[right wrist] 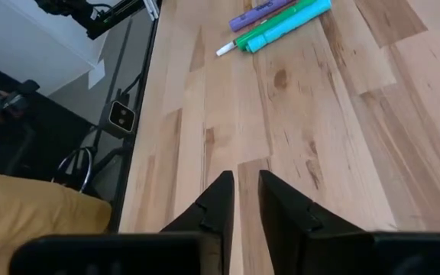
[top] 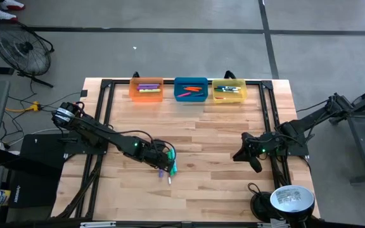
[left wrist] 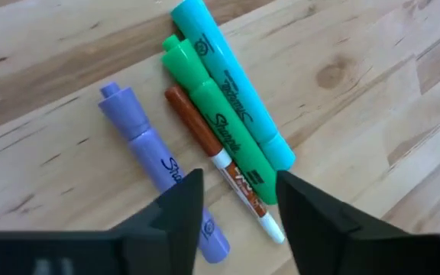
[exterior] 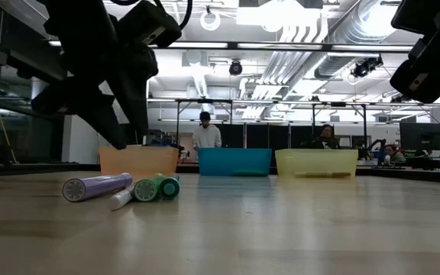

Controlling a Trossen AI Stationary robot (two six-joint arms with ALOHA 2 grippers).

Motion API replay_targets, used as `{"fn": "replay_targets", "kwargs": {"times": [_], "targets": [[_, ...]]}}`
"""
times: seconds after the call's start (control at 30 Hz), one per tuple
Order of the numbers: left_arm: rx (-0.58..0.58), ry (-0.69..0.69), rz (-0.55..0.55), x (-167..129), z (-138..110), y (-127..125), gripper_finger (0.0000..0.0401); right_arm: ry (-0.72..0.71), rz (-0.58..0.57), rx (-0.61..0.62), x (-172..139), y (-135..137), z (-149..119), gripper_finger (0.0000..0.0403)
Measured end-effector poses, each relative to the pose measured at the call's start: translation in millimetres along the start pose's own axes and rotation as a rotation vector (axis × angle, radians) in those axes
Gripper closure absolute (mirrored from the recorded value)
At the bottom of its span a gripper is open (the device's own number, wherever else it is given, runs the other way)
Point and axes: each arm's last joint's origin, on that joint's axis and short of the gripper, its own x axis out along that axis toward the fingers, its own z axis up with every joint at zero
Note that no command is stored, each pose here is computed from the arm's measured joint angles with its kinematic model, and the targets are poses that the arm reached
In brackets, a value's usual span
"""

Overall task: Pick & Place Markers
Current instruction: Put the light violet highlighter into the orange bin

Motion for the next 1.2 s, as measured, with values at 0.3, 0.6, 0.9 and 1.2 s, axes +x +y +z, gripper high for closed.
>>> {"fn": "replay_targets", "kwargs": {"times": [0.3, 0.6, 0.9, 1.2], "targets": [[-0.074, 0.053, 0.064, -0.2, -2.2, 6.4, 0.0204, 0.0, 0.0, 0.002, 0.0, 0.1, 0.1, 0.0355], [-0.166, 0.061, 0.093, 0.7, -3.0, 8.8, 0.0204, 0.0, 0.0, 0.002, 0.0, 0.1, 0.1, 0.0351], [-0.194, 0.077, 0.186, 26.4, -14.4, 10.1, 0.0204, 0.0, 0.0, 0.002, -0.1, 0.1, 0.1, 0.0355], [-0.176, 0.095, 0.369, 47.0, -16.9, -3.3, 0.0204, -0.001, 0.001, 0.002, -0.1, 0.2, 0.2, 0.0351]]}}
